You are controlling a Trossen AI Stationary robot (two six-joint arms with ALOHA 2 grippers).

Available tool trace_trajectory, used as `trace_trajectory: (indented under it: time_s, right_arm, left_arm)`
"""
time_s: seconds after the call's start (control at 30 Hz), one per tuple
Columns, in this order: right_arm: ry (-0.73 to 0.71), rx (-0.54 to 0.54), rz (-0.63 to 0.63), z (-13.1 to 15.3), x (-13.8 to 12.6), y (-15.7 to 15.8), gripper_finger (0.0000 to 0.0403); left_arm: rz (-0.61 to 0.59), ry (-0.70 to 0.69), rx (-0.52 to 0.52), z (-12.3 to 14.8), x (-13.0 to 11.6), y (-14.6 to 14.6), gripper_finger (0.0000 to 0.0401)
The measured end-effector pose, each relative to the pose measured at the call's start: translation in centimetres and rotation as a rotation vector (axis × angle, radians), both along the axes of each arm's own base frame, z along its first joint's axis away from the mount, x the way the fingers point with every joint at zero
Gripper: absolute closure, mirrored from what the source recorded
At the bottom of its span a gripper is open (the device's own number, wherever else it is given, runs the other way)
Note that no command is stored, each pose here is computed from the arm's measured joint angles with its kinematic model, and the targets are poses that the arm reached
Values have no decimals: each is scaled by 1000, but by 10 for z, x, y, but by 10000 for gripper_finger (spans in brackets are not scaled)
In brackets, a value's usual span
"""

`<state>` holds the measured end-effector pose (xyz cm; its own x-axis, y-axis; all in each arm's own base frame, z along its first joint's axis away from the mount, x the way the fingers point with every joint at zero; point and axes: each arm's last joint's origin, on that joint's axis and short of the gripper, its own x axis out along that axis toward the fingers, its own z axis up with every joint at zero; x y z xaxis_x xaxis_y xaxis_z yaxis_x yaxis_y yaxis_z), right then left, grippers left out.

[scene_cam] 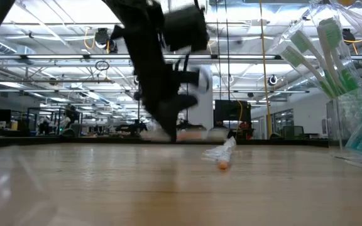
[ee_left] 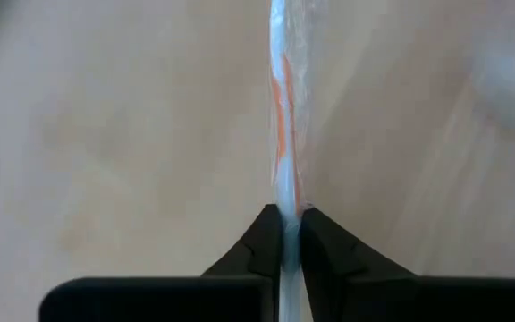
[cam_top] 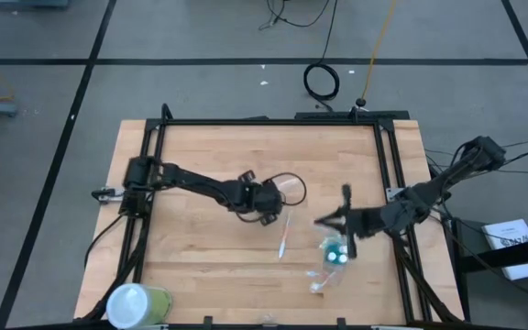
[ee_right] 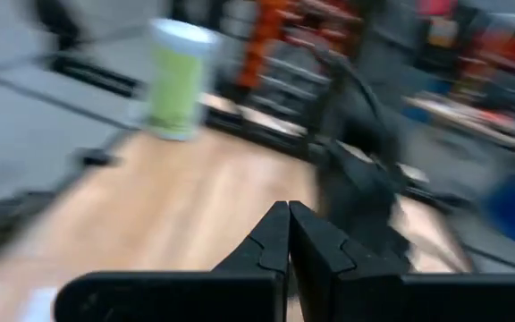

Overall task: Pick & Place toothbrushing station
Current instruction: Put the orange toothbrush into the bottom section of the transparent organizer

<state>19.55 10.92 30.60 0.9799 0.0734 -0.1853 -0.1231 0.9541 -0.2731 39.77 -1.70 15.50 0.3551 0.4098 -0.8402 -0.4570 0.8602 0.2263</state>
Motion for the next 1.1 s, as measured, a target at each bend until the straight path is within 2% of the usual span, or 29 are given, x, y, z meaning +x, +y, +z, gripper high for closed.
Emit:
trace_trajectory:
  time_s: [0.2,0.33,0.5,0.6,0.67,0.77,0.9,1.1]
  right_arm:
    - [16,-32,-308,5,-22,-22,403]
    - [29,2,-415,5,-32,-31,403]
    - [59,14,-444,-9,-35,-36,403]
    - [72,-10,-459,-27,-32,-38,403]
    - [28,2,-474,-37,-27,-40,403]
    - [-105,69,-503,-50,-16,-45,403]
    - [-265,87,-426,-63,-1,-55,381]
    - [-412,166,-348,-60,25,-73,278]
  left_arm:
    - [-72,-147,151,59,-11,7,378]
    - [-197,-409,218,88,-22,10,378]
    - [-508,-770,126,78,-47,20,378]
    - [-601,-1040,42,79,-60,31,378]
    - [-646,-1139,3,77,-64,36,378]
    - [-657,-1151,-33,71,-64,38,378]
    - [-663,-1163,-31,74,-64,36,378]
    - [-648,-1119,-24,70,-64,31,378]
